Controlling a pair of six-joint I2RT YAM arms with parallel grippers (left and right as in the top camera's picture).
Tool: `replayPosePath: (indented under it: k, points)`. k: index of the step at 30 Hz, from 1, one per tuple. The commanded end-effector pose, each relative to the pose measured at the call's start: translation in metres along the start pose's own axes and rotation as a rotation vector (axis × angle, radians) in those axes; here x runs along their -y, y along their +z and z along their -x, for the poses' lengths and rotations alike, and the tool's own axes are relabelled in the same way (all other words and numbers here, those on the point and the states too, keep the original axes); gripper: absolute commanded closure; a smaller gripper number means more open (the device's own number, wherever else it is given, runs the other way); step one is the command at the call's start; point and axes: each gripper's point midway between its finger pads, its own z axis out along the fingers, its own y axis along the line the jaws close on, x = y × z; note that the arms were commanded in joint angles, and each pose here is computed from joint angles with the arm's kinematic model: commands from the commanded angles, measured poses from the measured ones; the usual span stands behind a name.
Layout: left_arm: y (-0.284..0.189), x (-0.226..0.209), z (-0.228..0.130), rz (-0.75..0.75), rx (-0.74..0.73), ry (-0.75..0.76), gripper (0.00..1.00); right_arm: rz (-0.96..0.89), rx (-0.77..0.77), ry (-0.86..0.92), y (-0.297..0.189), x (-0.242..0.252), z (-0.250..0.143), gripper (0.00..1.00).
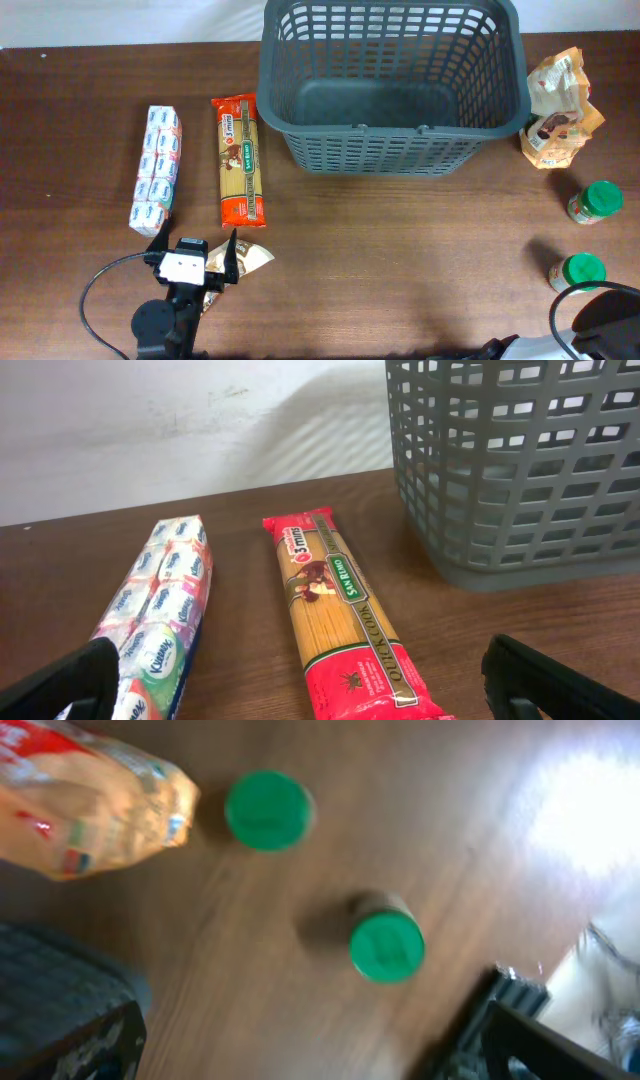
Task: Pack container
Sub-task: 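Move the right gripper down over the green-lidded Knorr jar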
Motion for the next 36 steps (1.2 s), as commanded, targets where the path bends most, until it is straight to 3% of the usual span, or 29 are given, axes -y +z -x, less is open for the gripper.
replayPosePath:
  k: [1, 8, 13, 21, 27, 36]
  points:
    - [0.000, -0.001, -0.002, 0.006, 0.002, 0.017, 0.01, 0.036, 0.024, -0.132, 0.004, -0.017, 0.005, 0.01]
    - [0.000, -0.001, -0.002, 0.006, 0.002, 0.017, 0.01, 0.014, 0.039, -0.172, 0.004, -0.016, 0.007, 0.01]
    - [0.000, -0.001, -0.002, 0.006, 0.002, 0.017, 0.01, 0.002, 0.049, -0.295, 0.005, -0.015, 0.010, 0.01]
    - [0.000, -0.001, -0.002, 0.006, 0.002, 0.017, 0.01, 0.029, 0.154, -0.332, 0.011, -0.029, 0.041, 0.01]
    - [0.000, -0.001, -0.002, 0.006, 0.002, 0.017, 0.01, 0.044, 0.015, -0.403, 0.064, -0.043, 0.042, 0.01]
    - [0.000, -0.001, -0.002, 0.006, 0.002, 0.017, 0.01, -0.004, -0.220, -0.348, 0.143, -0.038, 0.031, 0.02]
